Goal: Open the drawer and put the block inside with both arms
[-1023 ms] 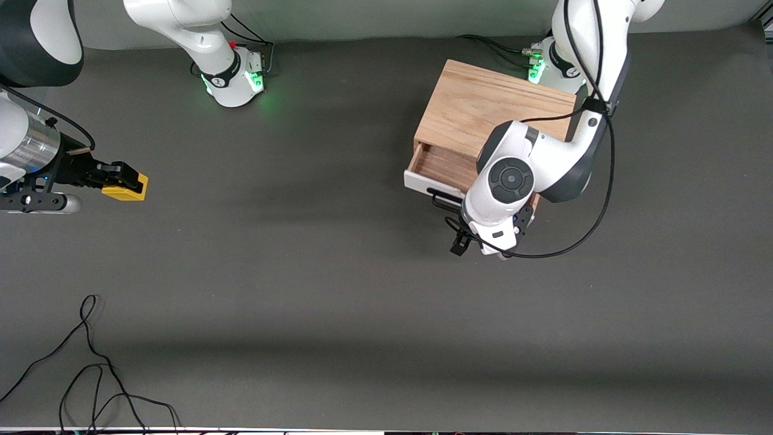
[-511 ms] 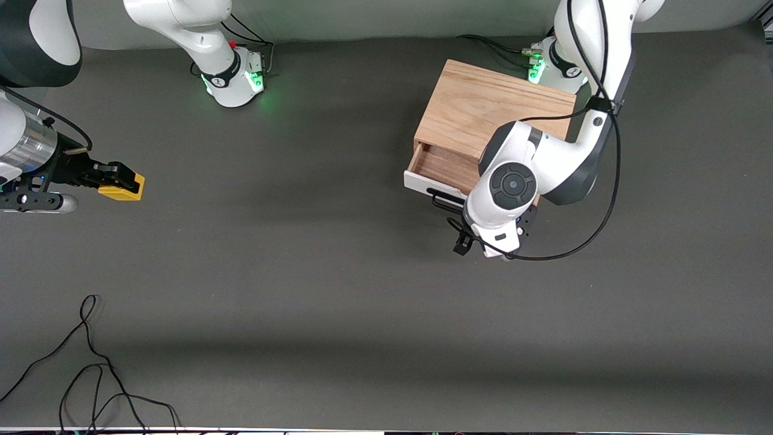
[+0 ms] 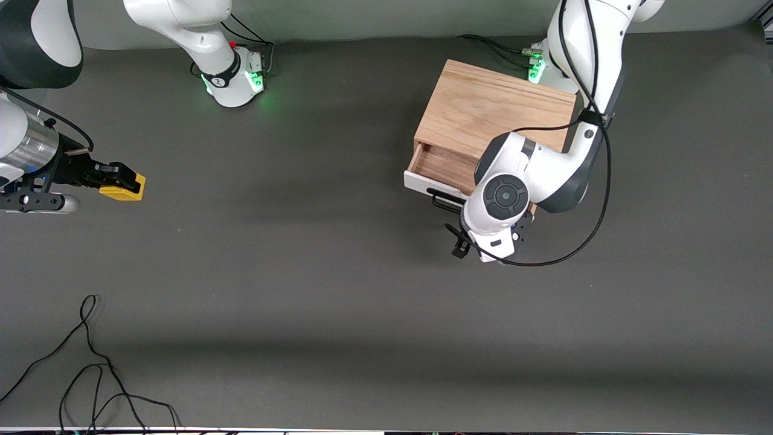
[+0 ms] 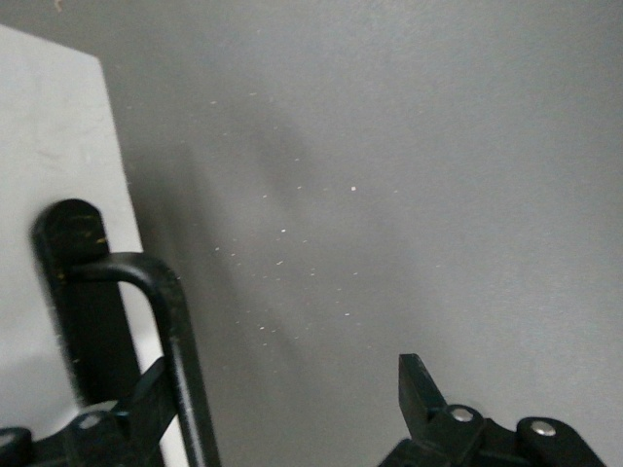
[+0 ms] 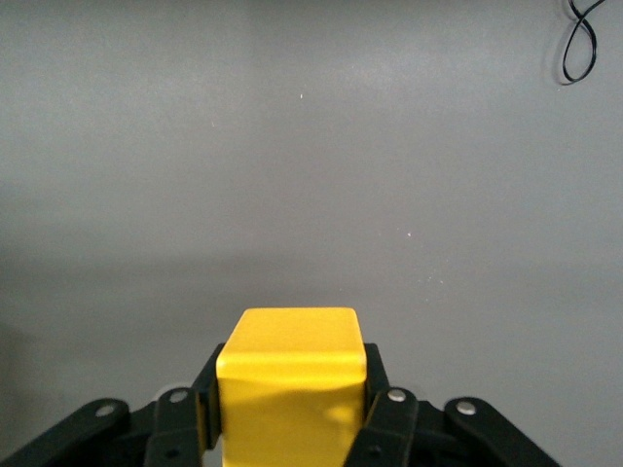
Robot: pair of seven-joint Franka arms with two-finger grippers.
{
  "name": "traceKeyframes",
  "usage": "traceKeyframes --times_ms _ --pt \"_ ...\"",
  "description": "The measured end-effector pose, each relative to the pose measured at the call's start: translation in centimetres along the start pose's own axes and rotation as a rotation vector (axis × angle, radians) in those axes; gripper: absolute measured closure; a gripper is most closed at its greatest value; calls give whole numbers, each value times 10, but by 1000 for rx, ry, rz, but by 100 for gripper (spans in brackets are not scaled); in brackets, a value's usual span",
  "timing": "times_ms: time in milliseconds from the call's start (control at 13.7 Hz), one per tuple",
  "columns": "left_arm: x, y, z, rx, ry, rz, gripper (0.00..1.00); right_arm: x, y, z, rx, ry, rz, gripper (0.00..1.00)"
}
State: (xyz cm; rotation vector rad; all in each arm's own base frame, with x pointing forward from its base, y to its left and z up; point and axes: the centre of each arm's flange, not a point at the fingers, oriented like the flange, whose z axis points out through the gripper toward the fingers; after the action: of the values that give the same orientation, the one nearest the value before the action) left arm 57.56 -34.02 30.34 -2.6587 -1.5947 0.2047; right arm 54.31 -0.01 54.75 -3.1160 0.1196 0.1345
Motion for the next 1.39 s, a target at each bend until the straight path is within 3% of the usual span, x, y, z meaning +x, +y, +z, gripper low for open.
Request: traceKeyframes --times_ms 365,731,877,1096,1388 --pt "-3 12 -11 -112 20 20 0 0 1 0 -1 0 1 45" --pt "-7 15 -48 -174 18 26 0 0 4 0 -33 2 -1 45" --pt "-5 7 -73 -104 22 40 0 0 4 0 -33 2 -1 45" --pt "14 -21 -142 33 15 188 0 0 4 1 -33 1 -1 45" --pt "74 -84 -237 82 -28 584 0 0 4 1 -33 1 -2 45"
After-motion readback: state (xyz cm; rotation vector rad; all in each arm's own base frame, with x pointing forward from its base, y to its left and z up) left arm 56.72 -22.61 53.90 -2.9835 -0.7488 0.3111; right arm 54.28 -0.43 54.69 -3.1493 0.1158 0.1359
